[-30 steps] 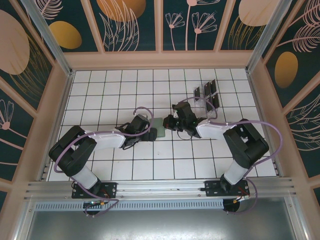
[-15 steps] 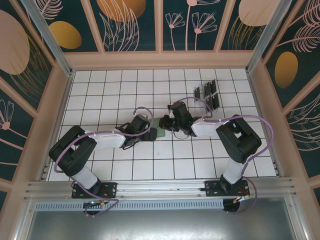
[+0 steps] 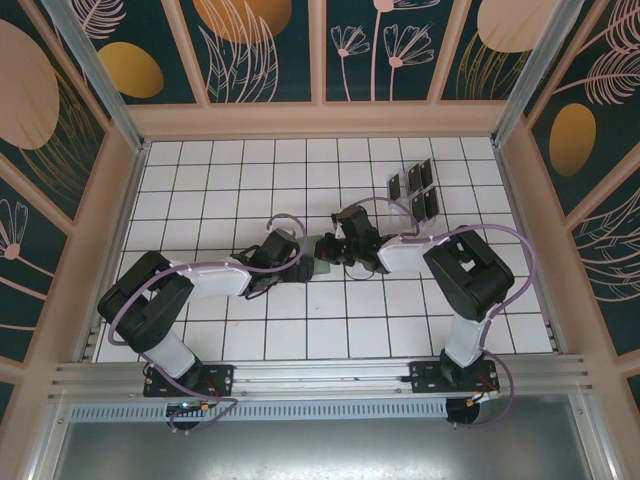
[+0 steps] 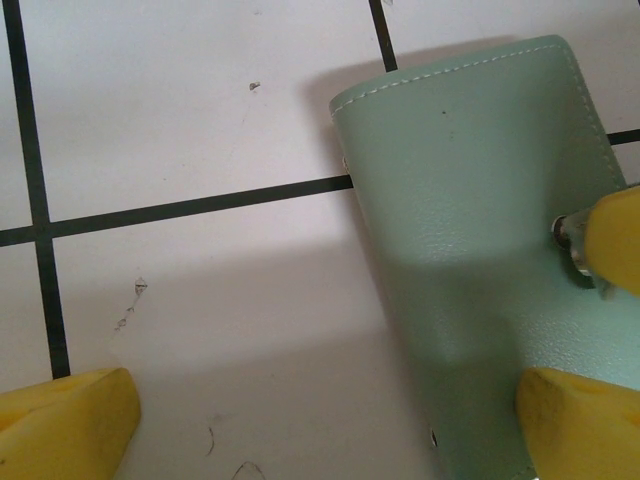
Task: Put the credit cards into the card holder
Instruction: Close the button on the card holder.
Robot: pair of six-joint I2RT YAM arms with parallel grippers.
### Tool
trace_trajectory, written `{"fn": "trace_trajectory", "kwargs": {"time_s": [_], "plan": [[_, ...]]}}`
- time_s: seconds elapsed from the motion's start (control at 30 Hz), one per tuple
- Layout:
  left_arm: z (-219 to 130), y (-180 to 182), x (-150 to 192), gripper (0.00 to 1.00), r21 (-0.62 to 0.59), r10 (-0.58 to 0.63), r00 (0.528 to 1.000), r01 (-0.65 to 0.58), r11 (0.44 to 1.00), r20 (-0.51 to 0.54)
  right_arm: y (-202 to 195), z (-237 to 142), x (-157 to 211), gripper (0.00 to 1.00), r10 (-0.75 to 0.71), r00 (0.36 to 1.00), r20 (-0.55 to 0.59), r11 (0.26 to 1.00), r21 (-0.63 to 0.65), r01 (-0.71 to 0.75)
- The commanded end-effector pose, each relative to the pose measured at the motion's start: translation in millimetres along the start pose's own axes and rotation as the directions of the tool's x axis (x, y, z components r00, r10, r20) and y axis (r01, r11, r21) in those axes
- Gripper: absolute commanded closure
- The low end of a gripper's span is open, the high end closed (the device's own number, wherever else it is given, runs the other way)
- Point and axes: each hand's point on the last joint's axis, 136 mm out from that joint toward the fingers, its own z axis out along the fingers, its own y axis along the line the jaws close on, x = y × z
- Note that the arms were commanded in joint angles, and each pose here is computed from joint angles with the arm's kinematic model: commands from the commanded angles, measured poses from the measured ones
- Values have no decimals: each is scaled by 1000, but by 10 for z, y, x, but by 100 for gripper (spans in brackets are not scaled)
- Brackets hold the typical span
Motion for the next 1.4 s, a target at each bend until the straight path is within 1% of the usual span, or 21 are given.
{"fn": "trace_trajectory", "kwargs": {"time_s": [0.0,0.27,0.57,0.7,0.9,1.2,1.37], "plan": [[117,90,198,3,-24,9,998,-11,1000,-66,82,74,-40,100,-2,1000,2,1000,-27,2],[100,91,199,3,-19,7,998,-8,1000,-61,-18,116,-25,100,21,1000,-1,1000,-10,-21],[75,93,214,3,-10,7,998,-8,1000,-56,181,-131,-139,100,12,999,53,998,-58,-9],[73,94,220,3,-9,11,998,-12,1000,-56,218,-164,-179,100,6,998,65,998,-61,-2],[76,95,229,3,-8,12,998,-13,1000,-59,184,-69,-182,100,13,998,53,998,-63,-10],[81,82,233,4,0,16,998,-16,1000,-61,195,95,-185,100,26,999,37,994,-106,-22],[70,60,224,4,11,14,998,-13,1000,-59,78,224,-139,100,34,999,12,996,-79,-33]]}}
